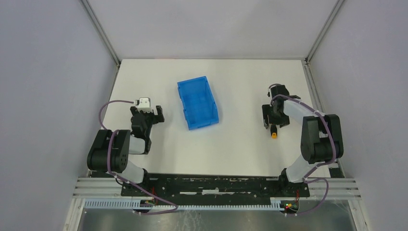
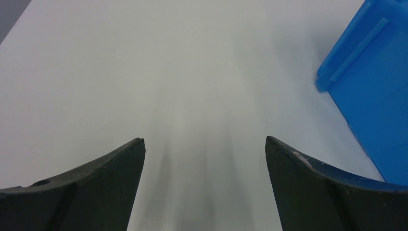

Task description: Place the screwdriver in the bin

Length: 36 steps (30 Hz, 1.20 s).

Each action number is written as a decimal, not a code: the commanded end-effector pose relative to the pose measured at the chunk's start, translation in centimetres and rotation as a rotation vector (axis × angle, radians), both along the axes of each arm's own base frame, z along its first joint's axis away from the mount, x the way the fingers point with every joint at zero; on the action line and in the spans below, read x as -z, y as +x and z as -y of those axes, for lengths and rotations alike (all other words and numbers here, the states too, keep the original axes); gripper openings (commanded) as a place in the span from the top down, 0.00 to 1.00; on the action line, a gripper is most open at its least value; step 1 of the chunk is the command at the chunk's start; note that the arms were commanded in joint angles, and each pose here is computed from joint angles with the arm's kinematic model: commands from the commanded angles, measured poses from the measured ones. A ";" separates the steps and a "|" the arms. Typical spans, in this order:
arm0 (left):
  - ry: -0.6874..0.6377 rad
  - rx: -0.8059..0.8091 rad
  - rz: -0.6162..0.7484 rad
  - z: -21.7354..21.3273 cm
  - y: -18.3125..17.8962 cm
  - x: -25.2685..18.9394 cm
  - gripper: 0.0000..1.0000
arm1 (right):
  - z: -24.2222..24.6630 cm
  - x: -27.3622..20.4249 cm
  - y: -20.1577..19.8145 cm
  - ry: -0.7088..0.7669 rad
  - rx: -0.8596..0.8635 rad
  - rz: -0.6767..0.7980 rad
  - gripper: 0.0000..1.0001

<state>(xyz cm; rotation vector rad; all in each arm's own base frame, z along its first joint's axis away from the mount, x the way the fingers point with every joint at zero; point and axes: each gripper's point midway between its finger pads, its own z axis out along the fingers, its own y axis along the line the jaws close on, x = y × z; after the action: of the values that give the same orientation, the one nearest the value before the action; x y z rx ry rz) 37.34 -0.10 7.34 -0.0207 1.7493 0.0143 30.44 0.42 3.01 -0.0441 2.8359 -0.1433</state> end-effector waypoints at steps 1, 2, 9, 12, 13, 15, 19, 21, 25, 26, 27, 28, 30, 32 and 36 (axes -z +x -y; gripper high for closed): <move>-0.018 -0.003 0.055 0.0 0.7 -1.4 0.00 | 0.2 1.5 1.4 0.009 0.033 0.069 0.38; -0.018 -0.002 0.056 0.0 0.7 -1.5 0.00 | 0.1 1.7 1.4 0.018 0.029 0.065 0.51; -0.018 -0.003 0.055 0.0 0.7 -1.4 0.00 | -0.2 -5.5 4.9 0.038 -0.028 0.090 1.00; -0.018 -0.003 0.055 0.0 0.7 -1.4 0.00 | 0.1 -11.7 6.6 0.014 -0.055 0.099 1.00; -0.018 -0.003 0.055 0.0 0.7 -1.4 0.00 | 0.4 -13.5 7.0 -0.008 -0.048 0.112 1.00; -0.018 -0.003 0.054 0.0 0.7 -1.4 0.00 | 0.8 -17.2 8.2 -0.027 -0.024 0.181 1.00; -0.018 -0.003 0.054 0.0 0.7 -1.4 0.00 | -0.5 -20.5 10.0 0.048 -0.012 0.264 1.00; -0.018 -0.003 0.054 0.0 0.6 -1.4 0.00 | -1.6 -21.1 10.7 0.098 -0.005 0.294 1.00; -0.018 -0.003 0.055 0.0 0.7 -1.4 0.00 | -7.5 -22.8 12.2 0.202 -0.060 0.400 1.00; -0.018 -0.003 0.054 0.0 0.7 -1.4 0.00 | -10.4 -23.3 12.4 0.230 -0.104 0.424 1.00; -0.018 -0.003 0.054 0.0 0.7 -1.4 0.00 | -13.0 -23.8 12.5 0.257 -0.143 0.443 1.00; -0.018 -0.003 0.055 0.0 0.7 -1.4 0.00 | -16.2 -24.3 12.6 0.288 -0.191 0.465 1.00; -0.018 -0.003 0.054 0.0 0.7 -1.4 0.00 | -22.5 -24.8 11.9 0.340 -0.280 0.501 1.00; -0.018 -0.003 0.055 0.0 0.7 -1.4 0.00 | -28.0 -24.5 11.3 0.386 -0.352 0.524 1.00; -0.018 -0.003 0.055 0.0 0.7 -1.4 0.00 | -36.2 -23.0 10.3 0.429 -0.461 0.543 1.00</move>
<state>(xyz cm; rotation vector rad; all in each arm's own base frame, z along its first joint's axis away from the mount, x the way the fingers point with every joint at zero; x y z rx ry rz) 37.34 -0.10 7.34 -0.0207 1.7493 0.0143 40.02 30.17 23.94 -0.4879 2.3240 0.3688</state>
